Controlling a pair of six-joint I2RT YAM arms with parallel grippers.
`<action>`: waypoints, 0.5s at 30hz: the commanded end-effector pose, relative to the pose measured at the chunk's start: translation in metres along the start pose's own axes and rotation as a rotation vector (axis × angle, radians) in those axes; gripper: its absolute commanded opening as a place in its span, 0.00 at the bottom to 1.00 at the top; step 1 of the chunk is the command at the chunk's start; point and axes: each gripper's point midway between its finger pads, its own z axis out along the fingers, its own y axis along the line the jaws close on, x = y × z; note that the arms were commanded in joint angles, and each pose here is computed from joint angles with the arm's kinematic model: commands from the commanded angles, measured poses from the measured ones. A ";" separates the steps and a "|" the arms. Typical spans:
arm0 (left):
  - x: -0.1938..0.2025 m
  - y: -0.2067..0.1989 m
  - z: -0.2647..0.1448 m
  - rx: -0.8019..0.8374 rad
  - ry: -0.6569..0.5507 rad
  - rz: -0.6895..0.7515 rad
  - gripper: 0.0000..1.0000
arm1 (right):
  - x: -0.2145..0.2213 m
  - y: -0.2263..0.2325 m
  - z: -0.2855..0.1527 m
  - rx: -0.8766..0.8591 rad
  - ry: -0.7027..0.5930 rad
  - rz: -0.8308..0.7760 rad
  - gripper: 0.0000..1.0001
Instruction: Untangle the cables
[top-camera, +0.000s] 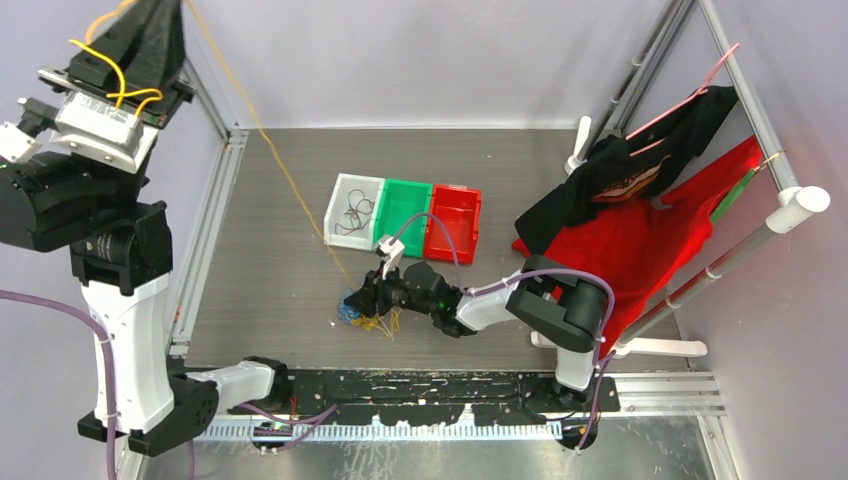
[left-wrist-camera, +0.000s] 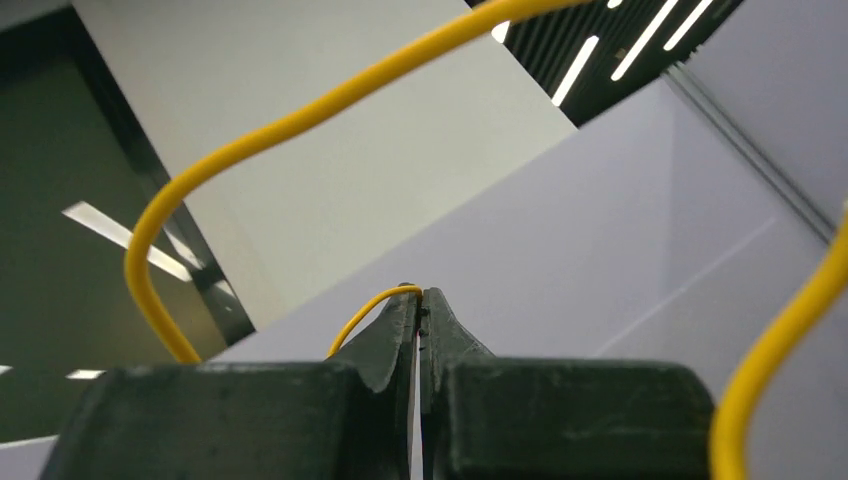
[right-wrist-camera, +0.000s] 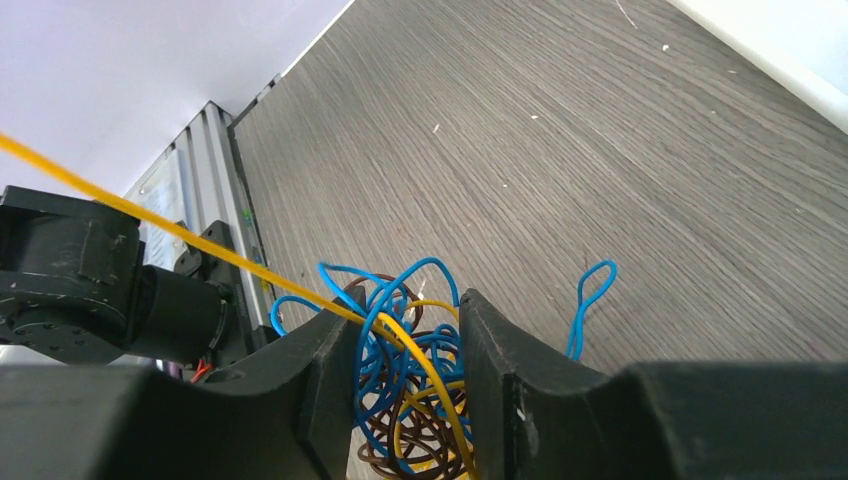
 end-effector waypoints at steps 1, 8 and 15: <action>-0.076 0.062 -0.003 -0.237 -0.205 0.336 0.00 | 0.004 -0.007 -0.001 0.042 0.004 0.003 0.45; -0.097 0.093 0.007 -0.371 -0.248 0.629 0.00 | 0.014 -0.016 -0.002 0.081 0.032 0.020 0.46; -0.080 0.094 0.017 -0.341 -0.182 0.698 0.00 | 0.015 -0.021 -0.007 0.105 0.023 0.019 0.47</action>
